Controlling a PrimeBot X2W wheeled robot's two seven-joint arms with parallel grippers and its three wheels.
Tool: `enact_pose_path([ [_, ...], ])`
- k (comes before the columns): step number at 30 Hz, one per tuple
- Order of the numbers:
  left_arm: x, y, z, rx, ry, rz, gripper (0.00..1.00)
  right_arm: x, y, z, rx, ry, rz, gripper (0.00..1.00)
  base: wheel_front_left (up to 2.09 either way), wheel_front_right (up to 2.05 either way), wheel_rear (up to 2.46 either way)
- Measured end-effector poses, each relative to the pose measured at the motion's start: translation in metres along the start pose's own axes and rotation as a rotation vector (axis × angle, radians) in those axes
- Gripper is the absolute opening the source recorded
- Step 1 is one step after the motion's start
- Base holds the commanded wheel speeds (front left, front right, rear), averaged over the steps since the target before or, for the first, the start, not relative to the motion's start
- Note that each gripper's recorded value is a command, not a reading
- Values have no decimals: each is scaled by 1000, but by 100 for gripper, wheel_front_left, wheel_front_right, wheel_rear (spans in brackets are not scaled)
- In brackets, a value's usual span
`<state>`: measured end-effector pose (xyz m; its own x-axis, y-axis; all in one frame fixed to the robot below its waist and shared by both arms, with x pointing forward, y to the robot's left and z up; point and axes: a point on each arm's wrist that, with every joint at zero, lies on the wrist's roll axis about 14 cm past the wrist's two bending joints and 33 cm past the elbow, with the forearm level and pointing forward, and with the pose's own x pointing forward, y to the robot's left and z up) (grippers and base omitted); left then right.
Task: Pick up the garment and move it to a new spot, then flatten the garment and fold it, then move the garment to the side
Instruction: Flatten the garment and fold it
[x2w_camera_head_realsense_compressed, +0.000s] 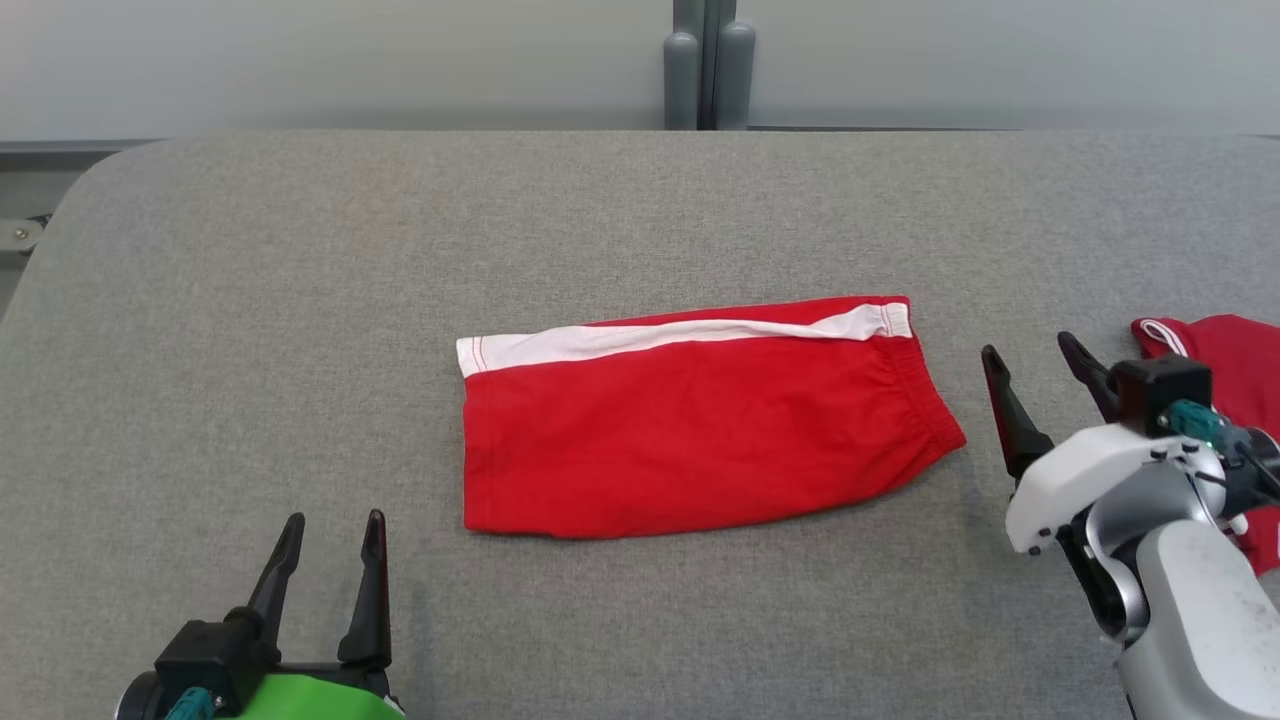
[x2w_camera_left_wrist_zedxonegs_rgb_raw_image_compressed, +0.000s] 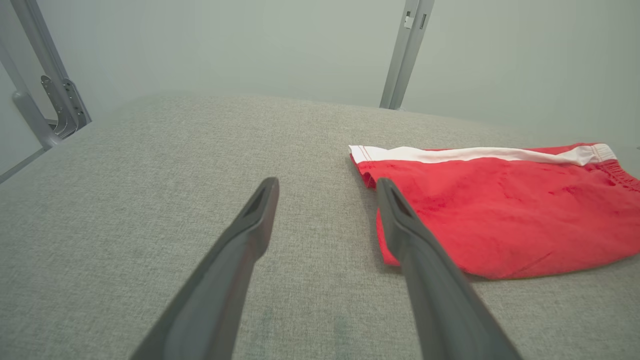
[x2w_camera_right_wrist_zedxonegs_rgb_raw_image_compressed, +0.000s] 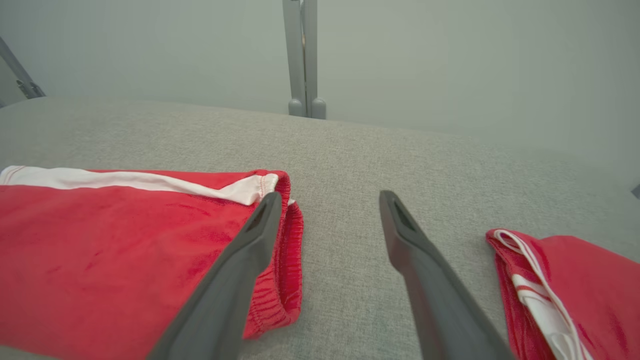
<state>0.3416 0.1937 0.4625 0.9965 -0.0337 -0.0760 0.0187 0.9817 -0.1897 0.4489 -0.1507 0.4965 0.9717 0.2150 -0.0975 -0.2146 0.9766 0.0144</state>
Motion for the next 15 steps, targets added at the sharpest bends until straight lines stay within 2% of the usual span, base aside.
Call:
enact_pose_path([
  [1,1,2,-2,-8,2,10,100,12,4,-9,-21,77,27,100,0,0,0],
  [2,1,2,-2,-8,2,10,100,12,4,-9,-21,77,27,100,0,0,0],
  [5,2,1,-7,-29,11,17,100,25,13,-27,-50,192,67,100,0,0,0],
  [15,4,8,-16,-46,26,55,100,45,31,-71,-77,369,142,100,0,0,0],
])
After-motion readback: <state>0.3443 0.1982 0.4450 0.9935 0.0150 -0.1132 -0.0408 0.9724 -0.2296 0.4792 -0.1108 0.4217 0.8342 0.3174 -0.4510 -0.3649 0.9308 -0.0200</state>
